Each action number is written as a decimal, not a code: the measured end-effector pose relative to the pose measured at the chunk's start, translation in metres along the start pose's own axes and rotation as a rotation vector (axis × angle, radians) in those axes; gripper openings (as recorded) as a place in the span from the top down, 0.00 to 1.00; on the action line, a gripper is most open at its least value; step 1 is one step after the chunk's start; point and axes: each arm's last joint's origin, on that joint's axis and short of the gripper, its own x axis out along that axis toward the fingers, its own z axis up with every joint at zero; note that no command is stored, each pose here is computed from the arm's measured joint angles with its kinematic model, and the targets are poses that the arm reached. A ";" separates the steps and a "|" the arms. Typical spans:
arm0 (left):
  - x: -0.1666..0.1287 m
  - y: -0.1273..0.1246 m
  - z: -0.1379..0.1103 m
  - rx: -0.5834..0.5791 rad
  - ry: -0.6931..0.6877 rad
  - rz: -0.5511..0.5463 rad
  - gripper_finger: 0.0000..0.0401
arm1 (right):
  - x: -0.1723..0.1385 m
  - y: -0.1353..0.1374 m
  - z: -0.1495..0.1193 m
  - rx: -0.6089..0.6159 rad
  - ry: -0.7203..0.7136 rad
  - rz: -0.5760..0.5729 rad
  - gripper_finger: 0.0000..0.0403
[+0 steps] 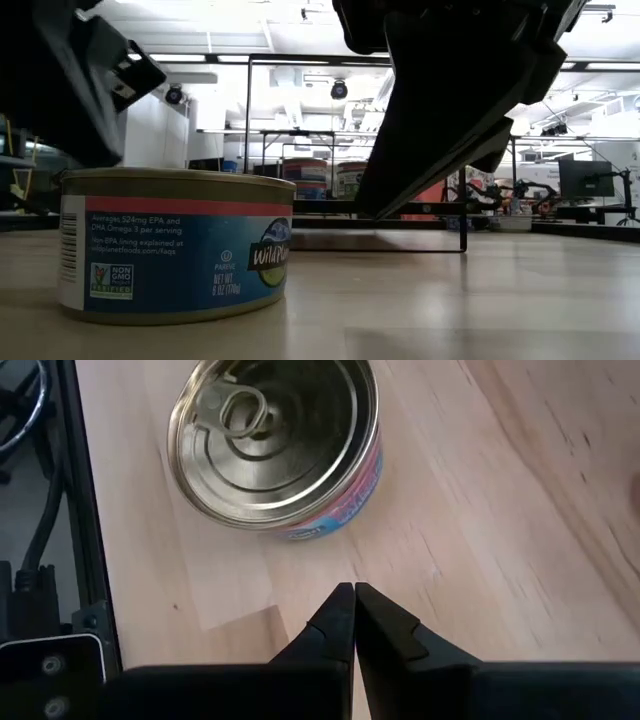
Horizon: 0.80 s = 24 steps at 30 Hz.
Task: Stack canned seafood by type on shelf
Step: Stack the blue pink tuna can on top of the other blue pink tuna cans on the shelf
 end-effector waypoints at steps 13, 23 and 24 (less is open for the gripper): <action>0.005 0.001 -0.007 0.060 0.015 -0.008 1.00 | 0.024 0.006 -0.009 0.019 -0.015 0.066 1.00; 0.009 0.000 -0.009 0.117 0.004 0.016 1.00 | 0.025 0.005 -0.007 -0.017 -0.110 0.007 1.00; 0.009 0.000 -0.008 0.126 0.000 0.020 1.00 | 0.026 0.005 -0.007 -0.017 -0.110 0.006 1.00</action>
